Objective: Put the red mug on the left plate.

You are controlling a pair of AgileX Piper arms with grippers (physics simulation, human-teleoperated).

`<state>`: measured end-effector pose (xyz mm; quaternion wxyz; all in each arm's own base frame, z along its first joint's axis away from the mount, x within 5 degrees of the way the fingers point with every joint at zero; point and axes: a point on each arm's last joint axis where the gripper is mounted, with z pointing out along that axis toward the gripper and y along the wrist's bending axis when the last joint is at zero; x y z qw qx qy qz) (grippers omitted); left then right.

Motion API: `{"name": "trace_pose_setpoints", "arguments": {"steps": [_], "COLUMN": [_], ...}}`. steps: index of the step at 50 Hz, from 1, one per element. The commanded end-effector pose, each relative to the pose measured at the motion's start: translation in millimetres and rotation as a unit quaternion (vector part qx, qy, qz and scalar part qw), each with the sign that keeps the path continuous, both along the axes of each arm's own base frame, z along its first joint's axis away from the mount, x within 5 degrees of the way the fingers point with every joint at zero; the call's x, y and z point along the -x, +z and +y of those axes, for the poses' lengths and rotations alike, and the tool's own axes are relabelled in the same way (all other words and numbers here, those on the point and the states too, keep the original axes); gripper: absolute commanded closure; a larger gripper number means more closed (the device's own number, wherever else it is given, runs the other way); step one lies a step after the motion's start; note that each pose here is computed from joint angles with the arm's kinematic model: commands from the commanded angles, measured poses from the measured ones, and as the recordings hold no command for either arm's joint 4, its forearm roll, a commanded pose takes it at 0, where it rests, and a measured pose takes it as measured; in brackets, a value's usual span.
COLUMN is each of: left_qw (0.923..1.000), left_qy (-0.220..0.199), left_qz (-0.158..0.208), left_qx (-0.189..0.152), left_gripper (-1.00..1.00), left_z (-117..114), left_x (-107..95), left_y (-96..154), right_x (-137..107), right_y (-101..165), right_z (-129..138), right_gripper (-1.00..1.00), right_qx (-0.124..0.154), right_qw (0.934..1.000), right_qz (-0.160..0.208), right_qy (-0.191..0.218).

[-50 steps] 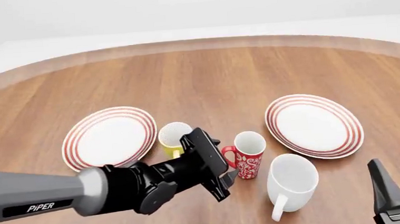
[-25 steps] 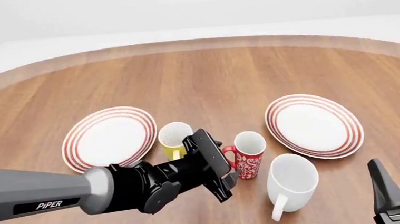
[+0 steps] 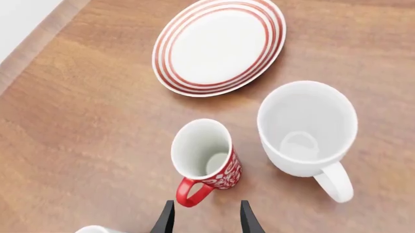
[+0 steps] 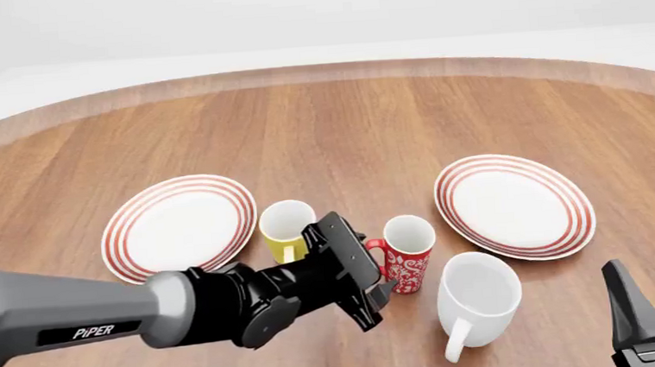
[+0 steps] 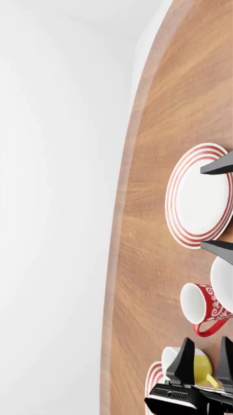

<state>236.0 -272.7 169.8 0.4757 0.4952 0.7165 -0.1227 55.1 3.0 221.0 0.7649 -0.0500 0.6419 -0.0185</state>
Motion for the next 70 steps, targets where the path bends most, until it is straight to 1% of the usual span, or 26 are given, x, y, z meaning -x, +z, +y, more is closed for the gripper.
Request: {"name": "trace_pose_setpoints", "arguments": {"steps": [1, 34, 46, 47, 58, 63, 70], "left_qw": [1.0, 0.9999, 0.9999, 0.9999, 0.9999, 0.9999, 0.9998], "left_qy": [0.002, 0.009, 0.012, 0.013, 0.014, 0.012, 0.016], "left_qz": [0.001, 0.007, 0.005, 0.004, -0.002, -0.001, -0.003], "left_qx": [0.0, -0.005, -0.002, -0.002, -0.001, 0.0, 0.009], "left_gripper": [-1.0, -1.0, -1.0, 1.0, 1.0, 1.0, 1.0], "left_z": [-2.9, -10.6, -10.0, -9.5, -7.1, -7.0, -4.7], "left_x": [-4.3, -17.5, -19.3, -20.2, -21.6, -18.4, -18.1], "left_y": [-2.8, -16.3, -15.2, -14.7, -13.1, -13.5, -7.7], "right_x": [0.1, 0.0, 0.1, 0.1, 0.1, 0.1, 0.1], "right_y": [0.3, 0.2, 0.4, 0.4, 0.6, 0.5, 0.5], "right_z": [0.0, 0.0, 0.0, 0.0, 0.1, 0.1, 0.1], "right_gripper": [-1.0, -1.0, -1.0, -1.0, -1.0, -1.0, -1.0], "right_qx": [0.0, -0.002, -0.002, -0.002, -0.001, -0.001, 0.0], "right_qw": [1.0, 1.0, 1.0, 1.0, 1.0, 1.0, 1.0], "right_qz": [-0.001, -0.001, -0.002, -0.002, -0.003, -0.003, -0.003], "right_qy": [0.0, 0.0, 0.001, 0.001, 0.001, 0.001, 0.001]}}
